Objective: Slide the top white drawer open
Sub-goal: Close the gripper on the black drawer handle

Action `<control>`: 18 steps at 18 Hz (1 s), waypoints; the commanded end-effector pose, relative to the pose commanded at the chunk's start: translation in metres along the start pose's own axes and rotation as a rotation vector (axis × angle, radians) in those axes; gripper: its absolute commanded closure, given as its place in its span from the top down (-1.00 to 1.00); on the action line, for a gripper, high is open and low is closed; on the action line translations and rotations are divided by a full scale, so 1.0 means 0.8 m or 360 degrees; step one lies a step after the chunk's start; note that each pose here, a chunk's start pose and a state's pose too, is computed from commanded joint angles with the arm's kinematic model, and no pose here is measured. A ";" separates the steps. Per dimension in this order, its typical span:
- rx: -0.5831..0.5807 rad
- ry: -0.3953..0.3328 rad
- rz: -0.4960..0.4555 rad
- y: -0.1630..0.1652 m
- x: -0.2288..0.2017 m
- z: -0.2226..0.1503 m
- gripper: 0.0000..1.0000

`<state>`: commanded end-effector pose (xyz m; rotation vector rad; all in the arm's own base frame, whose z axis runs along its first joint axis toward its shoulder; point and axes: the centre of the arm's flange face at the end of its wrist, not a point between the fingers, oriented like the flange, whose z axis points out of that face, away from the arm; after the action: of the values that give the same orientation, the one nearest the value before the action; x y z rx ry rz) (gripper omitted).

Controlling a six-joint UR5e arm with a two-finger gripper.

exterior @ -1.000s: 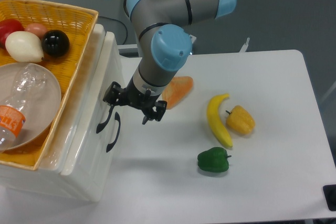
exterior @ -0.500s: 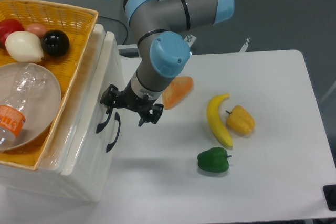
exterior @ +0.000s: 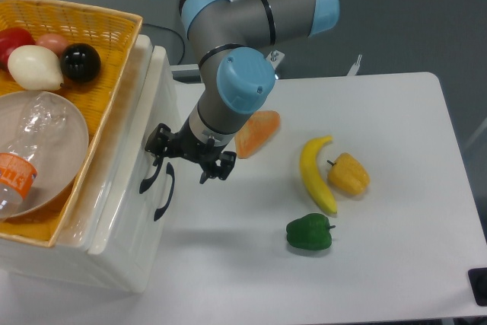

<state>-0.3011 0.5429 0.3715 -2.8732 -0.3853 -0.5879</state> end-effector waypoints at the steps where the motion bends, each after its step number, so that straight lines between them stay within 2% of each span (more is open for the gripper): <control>1: 0.0000 0.0000 0.0000 0.000 0.000 0.000 0.91; 11: 0.0000 -0.0009 0.0015 0.001 0.003 -0.001 0.78; 18: -0.0004 -0.0015 0.0039 0.000 0.015 -0.001 0.51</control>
<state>-0.2907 0.5457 0.3770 -2.8798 -0.3507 -0.5712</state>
